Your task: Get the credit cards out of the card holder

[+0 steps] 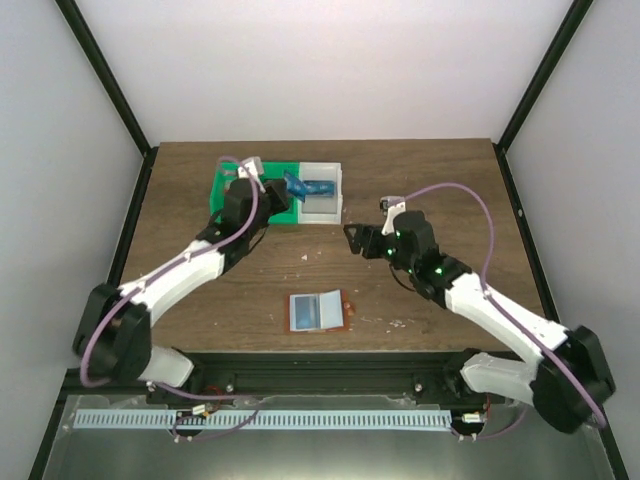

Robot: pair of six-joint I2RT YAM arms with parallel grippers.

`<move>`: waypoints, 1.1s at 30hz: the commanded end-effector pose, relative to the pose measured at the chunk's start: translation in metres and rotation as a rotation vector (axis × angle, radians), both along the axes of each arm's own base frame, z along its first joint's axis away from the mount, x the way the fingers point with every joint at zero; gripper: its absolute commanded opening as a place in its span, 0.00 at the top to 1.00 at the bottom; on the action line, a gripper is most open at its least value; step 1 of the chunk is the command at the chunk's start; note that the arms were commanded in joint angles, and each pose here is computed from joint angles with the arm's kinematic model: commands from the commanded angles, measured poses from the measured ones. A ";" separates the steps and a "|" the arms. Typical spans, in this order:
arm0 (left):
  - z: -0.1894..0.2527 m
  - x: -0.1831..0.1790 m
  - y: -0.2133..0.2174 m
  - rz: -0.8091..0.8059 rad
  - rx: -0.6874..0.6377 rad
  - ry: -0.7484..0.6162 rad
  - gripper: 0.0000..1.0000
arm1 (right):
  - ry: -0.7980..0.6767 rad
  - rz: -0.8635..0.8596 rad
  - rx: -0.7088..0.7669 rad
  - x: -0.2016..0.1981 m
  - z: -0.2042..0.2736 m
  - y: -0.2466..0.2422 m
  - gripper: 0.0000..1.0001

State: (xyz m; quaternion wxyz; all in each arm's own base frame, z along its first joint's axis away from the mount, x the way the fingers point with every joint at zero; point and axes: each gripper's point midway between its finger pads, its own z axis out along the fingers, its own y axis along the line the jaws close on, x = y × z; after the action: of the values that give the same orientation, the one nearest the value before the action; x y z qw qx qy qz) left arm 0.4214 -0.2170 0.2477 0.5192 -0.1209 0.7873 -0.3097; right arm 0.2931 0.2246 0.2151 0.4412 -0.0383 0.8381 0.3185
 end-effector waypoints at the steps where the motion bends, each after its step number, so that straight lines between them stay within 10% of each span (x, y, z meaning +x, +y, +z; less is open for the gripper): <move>1: -0.009 -0.044 0.010 -0.072 -0.023 0.067 1.00 | -0.102 0.036 0.048 0.054 0.020 0.009 0.27; 7: -0.023 -0.091 0.042 -0.042 -0.003 0.108 1.00 | -0.015 0.048 0.093 0.119 -0.012 0.019 0.43; 16: -0.061 -0.158 0.056 -0.128 -0.114 0.159 1.00 | 0.117 0.068 0.046 0.193 -0.079 0.025 0.40; 24: -0.072 -0.181 0.059 -0.165 -0.182 0.170 1.00 | 0.173 0.120 -0.019 0.222 -0.109 0.040 0.36; 33: -0.073 -0.183 0.068 -0.135 -0.155 0.153 1.00 | 0.206 0.157 -0.064 0.220 -0.121 0.042 0.57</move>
State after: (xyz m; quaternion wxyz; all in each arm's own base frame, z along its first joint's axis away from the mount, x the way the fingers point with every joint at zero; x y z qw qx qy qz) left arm 0.2401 -0.1524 0.1826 0.4274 -0.1286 0.7985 -0.4040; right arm 0.5134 0.2646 0.0901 0.3327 -0.0680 0.8819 0.3269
